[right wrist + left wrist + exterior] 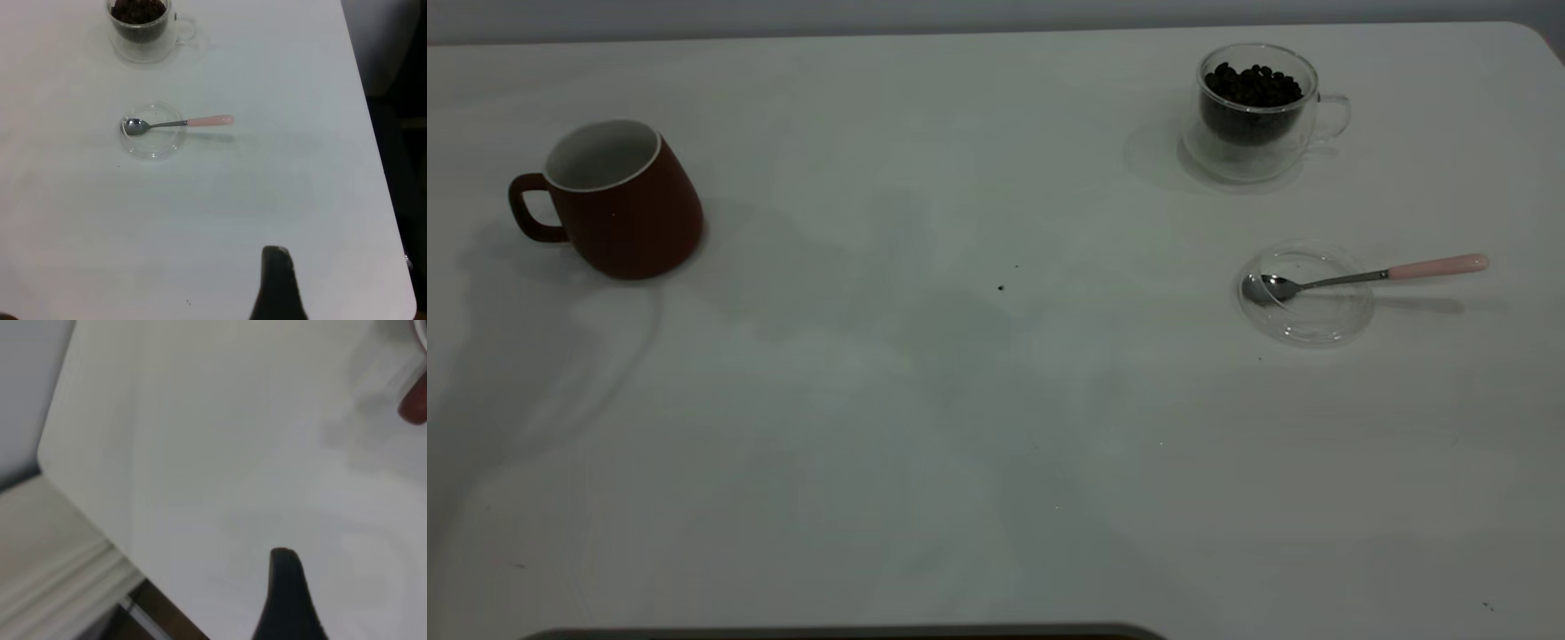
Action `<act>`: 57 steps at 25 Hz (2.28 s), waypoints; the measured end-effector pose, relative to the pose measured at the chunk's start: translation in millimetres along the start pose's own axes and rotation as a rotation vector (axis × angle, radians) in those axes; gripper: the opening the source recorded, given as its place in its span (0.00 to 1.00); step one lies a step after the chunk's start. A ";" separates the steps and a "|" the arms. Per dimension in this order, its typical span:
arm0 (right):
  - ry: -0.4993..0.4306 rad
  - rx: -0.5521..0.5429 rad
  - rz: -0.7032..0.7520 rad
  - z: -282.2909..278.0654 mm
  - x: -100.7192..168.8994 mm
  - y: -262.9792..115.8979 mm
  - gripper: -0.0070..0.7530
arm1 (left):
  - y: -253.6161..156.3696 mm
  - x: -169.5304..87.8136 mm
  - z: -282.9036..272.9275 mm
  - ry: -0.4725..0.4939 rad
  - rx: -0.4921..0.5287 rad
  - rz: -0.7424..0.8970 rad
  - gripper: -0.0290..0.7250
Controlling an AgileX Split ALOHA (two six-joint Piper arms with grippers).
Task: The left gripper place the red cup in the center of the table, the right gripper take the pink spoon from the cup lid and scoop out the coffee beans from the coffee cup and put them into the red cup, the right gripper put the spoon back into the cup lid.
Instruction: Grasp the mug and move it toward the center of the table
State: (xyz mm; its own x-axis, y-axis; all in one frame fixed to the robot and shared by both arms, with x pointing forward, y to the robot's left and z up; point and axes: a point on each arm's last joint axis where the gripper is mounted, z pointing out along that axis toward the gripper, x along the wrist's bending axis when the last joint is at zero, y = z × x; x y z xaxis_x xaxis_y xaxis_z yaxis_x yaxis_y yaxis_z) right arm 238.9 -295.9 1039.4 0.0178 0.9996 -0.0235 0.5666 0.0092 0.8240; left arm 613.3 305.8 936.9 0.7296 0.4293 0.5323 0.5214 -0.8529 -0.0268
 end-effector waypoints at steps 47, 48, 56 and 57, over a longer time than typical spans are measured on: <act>0.000 0.000 0.000 0.0 0.0 0.0 0.79 | 134.2 -89.5 38.9 -0.068 -0.536 0.071 0.82; 0.000 0.000 0.000 0.0 0.0 0.0 0.79 | 129.9 -82.7 39.3 -0.061 -0.502 0.057 0.82; 0.000 0.000 0.000 0.0 0.0 0.0 0.79 | 84.4 -42.7 52.2 0.013 -0.288 0.161 0.82; 0.000 0.000 0.000 0.0 0.0 0.0 0.79 | 80.4 -39.9 54.6 0.020 -0.278 0.176 0.82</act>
State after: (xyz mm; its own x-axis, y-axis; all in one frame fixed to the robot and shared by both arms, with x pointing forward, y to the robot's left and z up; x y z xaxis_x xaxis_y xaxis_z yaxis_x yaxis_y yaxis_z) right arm 238.9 -295.9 1039.4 0.0178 0.9996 -0.0235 0.5666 0.0092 0.8240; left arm 650.3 236.3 867.3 0.7875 0.2644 0.5568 0.2452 -0.9631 0.1106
